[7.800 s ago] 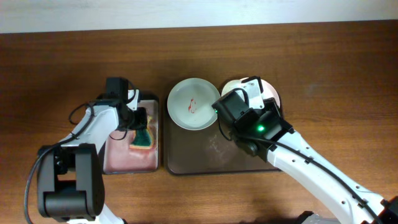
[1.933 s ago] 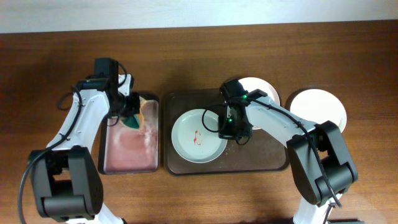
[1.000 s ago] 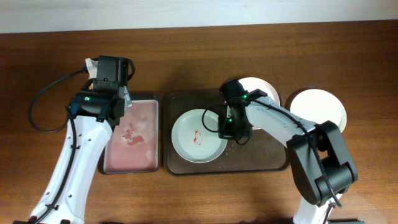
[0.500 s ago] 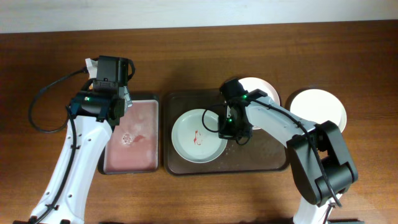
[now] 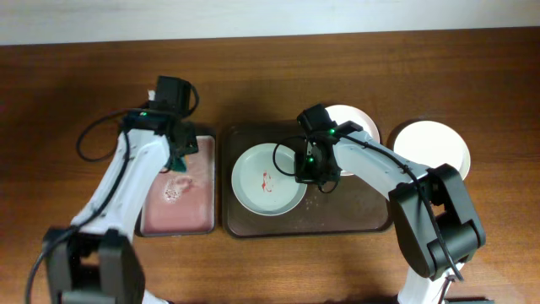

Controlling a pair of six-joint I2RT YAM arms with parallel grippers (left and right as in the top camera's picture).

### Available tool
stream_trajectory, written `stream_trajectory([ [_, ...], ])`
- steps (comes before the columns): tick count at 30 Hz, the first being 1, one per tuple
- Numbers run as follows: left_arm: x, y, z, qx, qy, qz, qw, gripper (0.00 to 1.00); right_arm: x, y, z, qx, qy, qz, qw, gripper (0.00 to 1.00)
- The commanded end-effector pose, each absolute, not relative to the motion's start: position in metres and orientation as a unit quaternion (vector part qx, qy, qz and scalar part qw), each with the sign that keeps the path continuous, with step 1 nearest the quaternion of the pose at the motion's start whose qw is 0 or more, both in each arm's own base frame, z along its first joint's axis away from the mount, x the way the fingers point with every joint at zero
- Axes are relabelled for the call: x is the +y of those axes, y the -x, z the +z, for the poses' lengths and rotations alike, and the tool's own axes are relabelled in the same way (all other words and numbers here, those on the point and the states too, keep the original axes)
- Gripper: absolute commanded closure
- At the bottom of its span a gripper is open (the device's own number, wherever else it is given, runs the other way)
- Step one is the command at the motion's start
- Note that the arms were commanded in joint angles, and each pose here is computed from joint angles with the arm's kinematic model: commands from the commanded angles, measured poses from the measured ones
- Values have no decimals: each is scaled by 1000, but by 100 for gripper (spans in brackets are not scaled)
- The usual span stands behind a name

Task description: Clean dirty plates on tray and stack at the side

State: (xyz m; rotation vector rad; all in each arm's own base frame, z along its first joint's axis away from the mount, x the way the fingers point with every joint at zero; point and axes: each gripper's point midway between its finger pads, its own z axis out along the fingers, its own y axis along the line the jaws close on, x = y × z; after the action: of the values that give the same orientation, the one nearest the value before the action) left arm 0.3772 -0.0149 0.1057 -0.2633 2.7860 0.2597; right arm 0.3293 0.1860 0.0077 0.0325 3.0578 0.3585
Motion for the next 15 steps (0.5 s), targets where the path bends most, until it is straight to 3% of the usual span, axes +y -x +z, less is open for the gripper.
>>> stream_trajectory([
  [1, -32, -369, 70, 991, 62, 55, 104, 100, 182, -333, 10, 994, -10, 100, 45, 95],
  [7, -43, -365, 67, 995, 31, 25, 88, 100, 182, -332, 10, 994, -10, 100, 43, 94],
  [9, -63, -370, 80, 995, -11, -29, 100, 100, 183, -332, 10, 994, -10, 102, 44, 79],
  [13, -119, -382, 117, 971, -48, -186, 140, 100, 182, -345, 12, 992, -16, 109, 68, 80],
  [15, -131, -382, 118, 967, -56, -208, 139, 100, 182, -345, 13, 991, -18, 115, 64, 91],
])
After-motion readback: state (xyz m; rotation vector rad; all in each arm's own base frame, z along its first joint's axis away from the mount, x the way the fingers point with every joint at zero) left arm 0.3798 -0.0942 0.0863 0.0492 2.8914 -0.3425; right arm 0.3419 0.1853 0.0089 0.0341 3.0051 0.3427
